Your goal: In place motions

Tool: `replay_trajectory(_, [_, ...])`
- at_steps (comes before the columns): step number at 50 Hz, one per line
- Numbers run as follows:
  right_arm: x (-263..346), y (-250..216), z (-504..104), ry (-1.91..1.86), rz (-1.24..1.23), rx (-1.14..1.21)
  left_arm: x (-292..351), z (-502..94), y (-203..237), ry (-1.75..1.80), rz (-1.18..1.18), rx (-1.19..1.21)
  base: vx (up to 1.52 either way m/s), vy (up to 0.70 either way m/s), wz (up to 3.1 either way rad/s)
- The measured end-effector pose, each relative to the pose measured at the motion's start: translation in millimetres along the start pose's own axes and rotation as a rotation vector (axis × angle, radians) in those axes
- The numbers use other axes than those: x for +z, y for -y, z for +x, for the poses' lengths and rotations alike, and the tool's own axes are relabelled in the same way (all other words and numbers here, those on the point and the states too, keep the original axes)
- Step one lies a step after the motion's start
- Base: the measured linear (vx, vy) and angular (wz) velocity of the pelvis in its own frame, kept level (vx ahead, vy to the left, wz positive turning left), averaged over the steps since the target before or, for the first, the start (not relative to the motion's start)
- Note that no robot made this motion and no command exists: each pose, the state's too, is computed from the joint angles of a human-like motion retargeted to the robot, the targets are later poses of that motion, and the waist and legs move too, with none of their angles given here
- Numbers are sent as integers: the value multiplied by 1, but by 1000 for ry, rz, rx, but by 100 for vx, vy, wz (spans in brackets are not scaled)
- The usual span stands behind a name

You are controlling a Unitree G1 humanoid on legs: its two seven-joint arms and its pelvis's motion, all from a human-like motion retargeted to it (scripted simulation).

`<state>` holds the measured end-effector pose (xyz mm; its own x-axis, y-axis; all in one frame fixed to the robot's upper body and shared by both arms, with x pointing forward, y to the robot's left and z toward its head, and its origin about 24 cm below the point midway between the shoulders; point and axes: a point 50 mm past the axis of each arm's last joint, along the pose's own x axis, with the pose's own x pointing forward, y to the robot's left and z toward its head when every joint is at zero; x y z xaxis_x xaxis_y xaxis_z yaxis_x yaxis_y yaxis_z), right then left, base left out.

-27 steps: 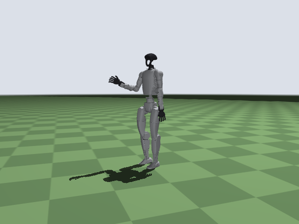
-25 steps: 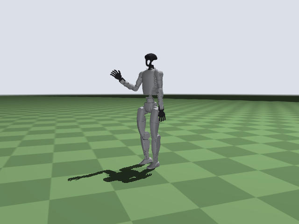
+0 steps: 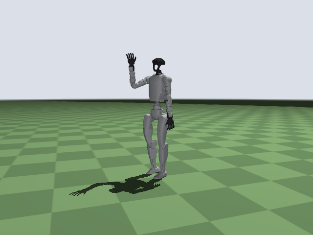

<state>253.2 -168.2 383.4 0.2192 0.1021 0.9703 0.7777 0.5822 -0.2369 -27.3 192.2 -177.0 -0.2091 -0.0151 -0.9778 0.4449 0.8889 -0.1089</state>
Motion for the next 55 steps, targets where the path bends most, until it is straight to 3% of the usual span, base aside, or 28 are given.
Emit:
replay_trajectory(3, [12,13,-15,153,-33,-127,0,0,1,-1,-11,-1,0,0,0])
replay_trajectory(10, [24,45,-77,476,-157,-752,3,1,8,18,-44,-15,0,0,0])
replay_trajectory(12, [19,42,-93,456,-166,-741,3,1,8,22,-43,-13,0,0,0])
replay_trajectory(18, [-9,12,-153,138,-134,-347,2,1,6,8,-24,-13,0,0,0])
replay_trajectory(23, [-36,-17,-231,-199,-245,-5,6,1,6,18,-13,-14,0,0,0])
replay_trajectory(25, [-48,-33,-266,-439,-273,239,7,1,7,24,-11,-20,0,0,0])
replay_trajectory(27, [-60,-52,-303,-723,-231,666,7,1,8,28,-10,-23,0,0,0])
replay_trajectory(30, [-59,-67,-368,-1178,61,1361,7,1,8,28,-3,-23,0,0,0])
replay_trajectory(31, [-53,-71,-382,-1295,187,1406,6,1,8,26,0,-22,0,0,0])
replay_trajectory(32, [-46,-76,-391,-1380,328,1393,6,1,7,25,4,-21,0,0,0])
replay_trajectory(35, [-40,-91,-375,-1447,649,902,8,0,4,25,12,-13,0,0,0])
replay_trajectory(37, [-44,-90,-354,-1406,677,587,9,0,3,30,10,-6,0,0,0])
replay_trajectory(40, [-47,-83,-320,-1265,630,304,8,0,4,33,5,-3,0,0,0])
replay_trajectory(52, [-12,-67,-155,-208,52,44,1,1,6,16,1,-7,-1,-1,11])
replay_trajectory(55, [-1,-74,-126,-42,-76,105,2,1,6,30,-4,12,0,0,0])
